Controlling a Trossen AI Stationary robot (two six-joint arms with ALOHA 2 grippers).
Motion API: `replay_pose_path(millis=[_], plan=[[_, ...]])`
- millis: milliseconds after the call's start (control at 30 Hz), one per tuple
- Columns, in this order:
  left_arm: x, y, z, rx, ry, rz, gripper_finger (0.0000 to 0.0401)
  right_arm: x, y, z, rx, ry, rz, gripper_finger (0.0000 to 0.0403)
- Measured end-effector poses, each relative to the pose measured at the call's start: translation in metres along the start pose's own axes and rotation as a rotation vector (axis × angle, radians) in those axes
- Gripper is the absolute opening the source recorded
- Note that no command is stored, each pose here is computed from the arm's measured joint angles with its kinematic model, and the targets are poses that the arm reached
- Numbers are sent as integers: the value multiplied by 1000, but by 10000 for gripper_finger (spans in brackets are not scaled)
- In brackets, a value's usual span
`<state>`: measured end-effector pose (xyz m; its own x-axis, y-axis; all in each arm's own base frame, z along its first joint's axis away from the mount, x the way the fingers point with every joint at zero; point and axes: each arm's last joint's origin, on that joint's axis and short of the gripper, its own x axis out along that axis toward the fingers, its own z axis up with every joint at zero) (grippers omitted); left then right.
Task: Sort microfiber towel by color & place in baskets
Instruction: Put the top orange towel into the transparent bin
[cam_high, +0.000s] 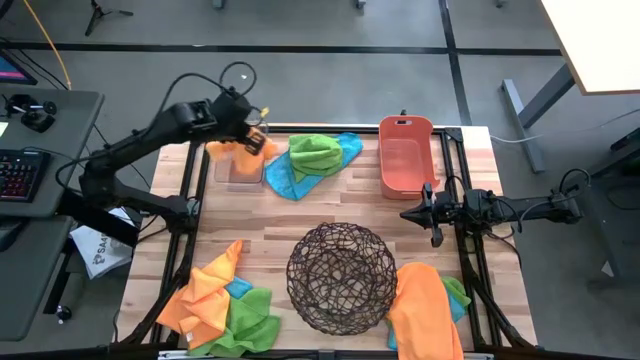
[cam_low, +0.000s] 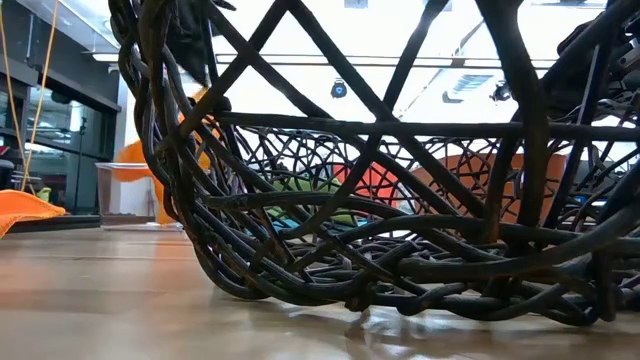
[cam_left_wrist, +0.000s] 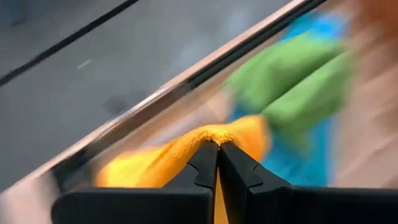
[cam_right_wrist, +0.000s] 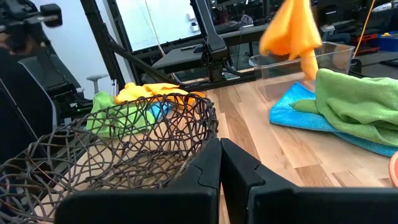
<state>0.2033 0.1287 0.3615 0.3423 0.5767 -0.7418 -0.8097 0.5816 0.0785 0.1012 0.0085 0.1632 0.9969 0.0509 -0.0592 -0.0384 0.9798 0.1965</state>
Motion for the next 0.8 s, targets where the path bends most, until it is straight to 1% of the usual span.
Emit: replay_pose_path(millis=[67, 133, 167, 333, 433, 567, 667, 733, 800], plan=[[6, -6, 8, -40, -96, -96, 0, 0, 0, 0, 0, 0, 0, 0], [9, -7, 17, -85, -190, -157, 0, 0, 0, 0, 0, 0, 0, 0], [10, -7, 19, -106, -215, -172, 0, 0, 0, 0, 0, 0, 0, 0], [9, 7, 22, -185, -235, -143, 0, 0, 0, 0, 0, 0, 0, 0], [0, 21, 19, -229, -245, -79, 0, 0, 0, 0, 0, 0, 0, 0], [-17, 41, 9, -267, -240, 60, 0, 0, 0, 0, 0, 0, 0, 0], [-29, 54, -8, -260, -167, 194, 0, 0, 0, 0, 0, 0, 0, 0], [-32, 60, -19, -241, -105, 272, 0, 0, 0, 0, 0, 0, 1, 0], [-30, 61, -31, -229, -60, 309, 0, 0, 0, 0, 0, 0, 0, 0]])
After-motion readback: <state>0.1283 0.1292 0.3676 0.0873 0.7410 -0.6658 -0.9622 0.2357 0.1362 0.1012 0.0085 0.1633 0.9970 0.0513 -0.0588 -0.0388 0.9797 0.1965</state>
